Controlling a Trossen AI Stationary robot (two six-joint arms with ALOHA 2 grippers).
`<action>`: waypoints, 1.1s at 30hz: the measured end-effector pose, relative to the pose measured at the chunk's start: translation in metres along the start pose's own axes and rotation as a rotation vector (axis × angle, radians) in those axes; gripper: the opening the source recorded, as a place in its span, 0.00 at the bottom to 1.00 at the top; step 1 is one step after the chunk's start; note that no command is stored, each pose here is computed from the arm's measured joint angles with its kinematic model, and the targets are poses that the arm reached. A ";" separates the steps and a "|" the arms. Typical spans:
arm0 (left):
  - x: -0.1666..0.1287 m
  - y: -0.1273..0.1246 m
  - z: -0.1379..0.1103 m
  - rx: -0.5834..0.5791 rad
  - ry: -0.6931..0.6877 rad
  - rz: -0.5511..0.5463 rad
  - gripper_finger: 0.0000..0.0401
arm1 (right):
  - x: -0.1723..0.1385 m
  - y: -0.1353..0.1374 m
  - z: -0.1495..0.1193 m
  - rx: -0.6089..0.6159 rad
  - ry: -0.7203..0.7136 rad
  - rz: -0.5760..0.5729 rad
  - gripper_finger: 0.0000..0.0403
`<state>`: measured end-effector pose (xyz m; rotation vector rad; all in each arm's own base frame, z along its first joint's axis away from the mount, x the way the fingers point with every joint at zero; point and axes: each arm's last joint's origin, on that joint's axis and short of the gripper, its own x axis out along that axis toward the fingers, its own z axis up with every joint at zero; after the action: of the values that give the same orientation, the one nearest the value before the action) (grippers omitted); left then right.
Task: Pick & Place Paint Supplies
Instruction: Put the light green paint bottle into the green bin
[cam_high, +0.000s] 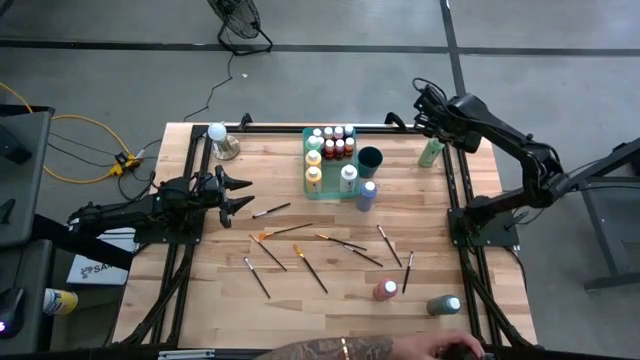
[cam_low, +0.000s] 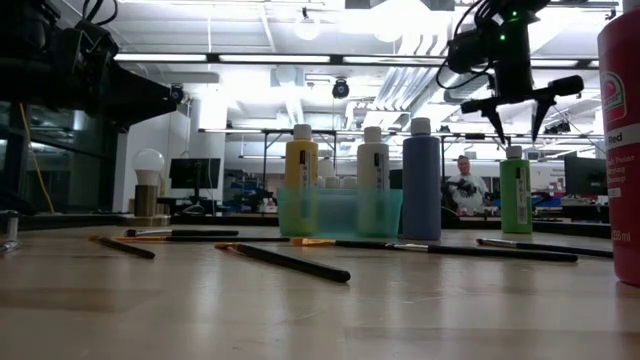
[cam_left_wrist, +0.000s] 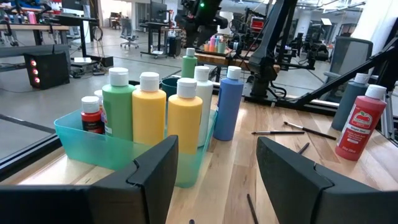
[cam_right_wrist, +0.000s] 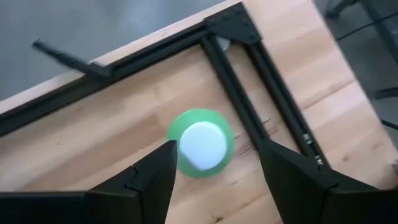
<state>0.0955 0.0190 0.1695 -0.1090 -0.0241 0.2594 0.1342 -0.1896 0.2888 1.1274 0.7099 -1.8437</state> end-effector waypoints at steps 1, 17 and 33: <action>0.000 0.000 0.000 0.000 0.000 0.000 0.53 | 0.001 0.001 0.000 -0.001 0.000 -0.012 0.55; 0.000 0.000 0.000 0.000 0.000 0.000 0.53 | 0.015 0.014 -0.001 -0.029 0.026 -0.028 0.55; 0.000 0.000 0.000 0.000 0.000 0.000 0.53 | 0.022 0.013 -0.005 -0.035 0.035 -0.037 0.33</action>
<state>0.0955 0.0190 0.1695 -0.1091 -0.0237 0.2590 0.1422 -0.2002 0.2663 1.1333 0.7853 -1.8392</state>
